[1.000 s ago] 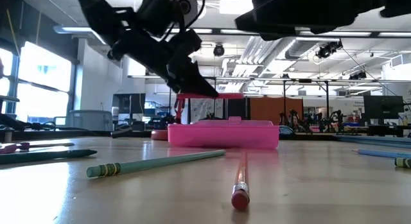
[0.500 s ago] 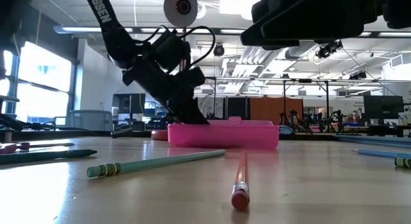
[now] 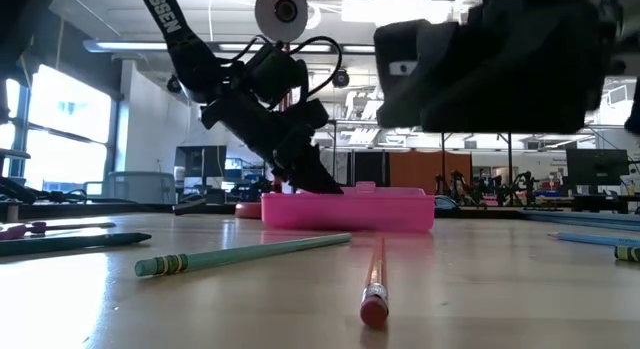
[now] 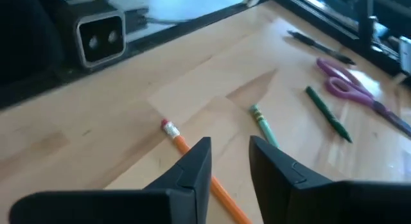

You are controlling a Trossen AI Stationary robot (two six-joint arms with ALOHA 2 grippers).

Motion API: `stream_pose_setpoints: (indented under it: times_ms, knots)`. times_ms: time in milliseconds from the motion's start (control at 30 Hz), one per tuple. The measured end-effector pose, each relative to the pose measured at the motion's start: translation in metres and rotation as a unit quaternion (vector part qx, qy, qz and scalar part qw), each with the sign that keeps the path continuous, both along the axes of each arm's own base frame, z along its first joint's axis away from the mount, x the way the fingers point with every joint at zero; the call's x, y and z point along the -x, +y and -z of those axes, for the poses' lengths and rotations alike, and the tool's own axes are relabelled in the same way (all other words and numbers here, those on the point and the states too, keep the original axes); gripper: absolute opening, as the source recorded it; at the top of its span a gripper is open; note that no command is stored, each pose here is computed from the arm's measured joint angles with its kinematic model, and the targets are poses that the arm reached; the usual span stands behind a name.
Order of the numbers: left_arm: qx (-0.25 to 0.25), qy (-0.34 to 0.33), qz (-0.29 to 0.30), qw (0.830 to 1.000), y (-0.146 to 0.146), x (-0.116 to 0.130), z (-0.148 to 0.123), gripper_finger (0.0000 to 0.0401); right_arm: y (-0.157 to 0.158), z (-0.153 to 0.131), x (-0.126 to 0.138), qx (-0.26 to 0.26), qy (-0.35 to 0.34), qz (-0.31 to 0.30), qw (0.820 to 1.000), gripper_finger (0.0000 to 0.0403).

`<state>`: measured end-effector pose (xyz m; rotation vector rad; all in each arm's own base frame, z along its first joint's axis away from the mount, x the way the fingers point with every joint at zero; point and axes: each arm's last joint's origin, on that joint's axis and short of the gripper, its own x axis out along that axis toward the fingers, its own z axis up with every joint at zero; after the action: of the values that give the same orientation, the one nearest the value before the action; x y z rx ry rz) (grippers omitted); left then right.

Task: Pick & place school supplies into a supply box
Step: Put the orange pencil into the pink supply box

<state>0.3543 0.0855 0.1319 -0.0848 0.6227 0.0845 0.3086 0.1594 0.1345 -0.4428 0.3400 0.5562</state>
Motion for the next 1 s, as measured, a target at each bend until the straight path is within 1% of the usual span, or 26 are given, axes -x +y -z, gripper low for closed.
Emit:
stream_pose_setpoints:
  times_ms: [100, 167, 233, 333, 467, 600, 700, 767, 833, 900, 1000]
  knots:
    - [0.018, -0.011, 0.004, 1.000, 0.000, -0.003, -0.005, 0.0180, -0.002, 0.009, -0.005, -0.002, -0.009, -0.022, 1.000, 0.0067]
    - [0.035, -0.015, 0.027, 0.999, -0.001, -0.005, -0.014, 0.0183, -0.006, 0.012, -0.008, -0.008, -0.007, -0.030, 0.999, 0.0055]
    - [0.051, -0.022, 0.052, 0.997, -0.003, -0.006, -0.029, 0.0183, -0.012, 0.015, -0.011, -0.009, -0.004, -0.025, 1.000, 0.0042]
    - [0.065, -0.028, 0.084, 0.994, -0.006, -0.004, -0.057, 0.0184, -0.022, 0.017, -0.015, -0.008, 0.001, -0.012, 1.000, 0.0027]
    - [0.066, -0.042, 0.095, 0.992, -0.009, 0.007, -0.103, 0.0184, -0.030, 0.017, -0.019, -0.008, 0.005, -0.001, 1.000, 0.0017]
    - [0.049, -0.086, 0.100, 0.990, -0.014, 0.026, -0.145, 0.0184, -0.027, 0.013, -0.028, 0.000, 0.027, -0.001, 1.000, 0.0021]
    - [0.038, -0.117, 0.102, 0.987, -0.018, 0.041, -0.169, 0.0184, -0.024, 0.014, -0.036, 0.019, 0.051, -0.003, 0.999, 0.0029]
    - [0.035, -0.126, 0.103, 0.986, -0.019, 0.049, -0.178, 0.0184, -0.024, 0.014, -0.043, 0.031, 0.061, -0.003, 0.998, 0.0037]
    - [0.036, -0.120, 0.101, 0.987, -0.021, 0.055, -0.182, 0.0184, -0.024, 0.012, -0.050, 0.034, 0.064, -0.003, 0.997, 0.0046]
    - [0.039, -0.113, 0.100, 0.988, -0.022, 0.058, -0.182, 0.0184, -0.025, 0.011, -0.054, 0.036, 0.072, -0.001, 0.997, 0.0056]
    - [0.048, -0.083, 0.099, 0.990, -0.024, 0.060, -0.177, 0.0184, -0.025, 0.012, -0.054, 0.041, 0.088, -0.003, 0.995, 0.0070]
